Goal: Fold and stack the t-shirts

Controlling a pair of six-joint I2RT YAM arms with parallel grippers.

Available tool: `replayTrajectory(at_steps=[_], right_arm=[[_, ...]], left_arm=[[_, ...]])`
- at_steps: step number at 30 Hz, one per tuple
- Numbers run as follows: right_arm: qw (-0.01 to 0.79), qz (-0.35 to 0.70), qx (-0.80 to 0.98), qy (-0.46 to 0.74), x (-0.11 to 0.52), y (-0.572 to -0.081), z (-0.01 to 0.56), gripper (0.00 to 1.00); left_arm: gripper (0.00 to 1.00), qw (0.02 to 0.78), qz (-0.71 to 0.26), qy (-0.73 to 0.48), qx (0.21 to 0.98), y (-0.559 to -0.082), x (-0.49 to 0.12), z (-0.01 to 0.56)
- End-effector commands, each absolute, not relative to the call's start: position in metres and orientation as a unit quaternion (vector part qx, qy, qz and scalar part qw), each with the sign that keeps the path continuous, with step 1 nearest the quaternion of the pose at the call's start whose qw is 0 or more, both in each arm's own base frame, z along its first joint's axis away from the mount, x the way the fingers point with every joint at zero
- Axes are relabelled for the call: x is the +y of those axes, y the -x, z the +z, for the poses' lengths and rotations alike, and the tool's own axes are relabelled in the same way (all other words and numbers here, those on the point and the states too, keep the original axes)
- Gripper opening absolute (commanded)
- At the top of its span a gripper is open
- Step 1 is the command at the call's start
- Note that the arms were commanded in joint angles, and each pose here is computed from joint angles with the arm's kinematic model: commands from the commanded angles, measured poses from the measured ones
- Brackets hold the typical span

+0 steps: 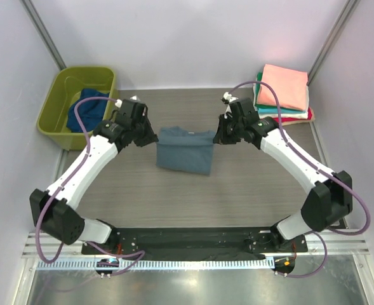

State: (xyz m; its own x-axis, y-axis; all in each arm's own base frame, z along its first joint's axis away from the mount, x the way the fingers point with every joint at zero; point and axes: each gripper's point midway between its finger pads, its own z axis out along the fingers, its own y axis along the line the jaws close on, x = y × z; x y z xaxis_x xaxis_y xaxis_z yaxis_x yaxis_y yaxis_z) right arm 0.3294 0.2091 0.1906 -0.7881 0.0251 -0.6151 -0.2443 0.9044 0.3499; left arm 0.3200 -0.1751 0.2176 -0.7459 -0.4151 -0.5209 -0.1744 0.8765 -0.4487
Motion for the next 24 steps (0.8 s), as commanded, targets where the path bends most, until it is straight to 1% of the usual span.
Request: replayTrajectory(at_steps=[1,8,9,11,12,13,17,18,19,20,24], right_arm=[[0.343,0.162,0.924,0.055,0.185,-0.356,0.195,0.01],[0.329,0.155,0.931,0.046,0.186,-0.383,0.179,0.01],[0.324,0.154,0.932,0.046,0.187,-0.385,0.175,0.01],[0.327,0.154,0.931,0.045,0.186,-0.392,0.176,0.01],[0.325,0.156,0.932,0.045,0.187,-0.396,0.174,0.01],[0.324,0.155,0.932,0.044,0.186,-0.399,0.173,0.01],[0.317,0.157,0.935,0.033,0.184,-0.414,0.166,0.01],[0.322,0.158,0.933,0.029,0.183,-0.419,0.169,0.01],[0.312,0.158,0.937,0.030,0.184,-0.422,0.159,0.01],[0.311,0.158,0.937,0.030,0.184,-0.424,0.158,0.01],[0.297,0.160,0.941,0.026,0.186,-0.434,0.144,0.01]], left_arm=[[0.00,0.326,-0.145,0.166,0.919,-0.343,-0.149,0.215],[0.00,0.306,-0.153,0.185,0.921,-0.387,-0.149,0.201],[0.00,0.312,-0.157,0.187,0.918,-0.395,-0.150,0.205],[0.00,0.298,-0.155,0.189,0.923,-0.405,-0.151,0.194],[0.00,0.305,-0.160,0.187,0.920,-0.412,-0.154,0.201],[0.00,0.295,-0.155,0.187,0.924,-0.417,-0.155,0.190],[0.00,0.292,-0.148,0.189,0.926,-0.443,-0.152,0.182],[0.00,0.286,-0.157,0.186,0.927,-0.447,-0.155,0.180],[0.00,0.291,-0.160,0.186,0.925,-0.455,-0.155,0.188],[0.00,0.274,-0.157,0.184,0.931,-0.462,-0.155,0.172],[0.00,0.257,-0.177,0.173,0.934,-0.486,-0.163,0.157]])
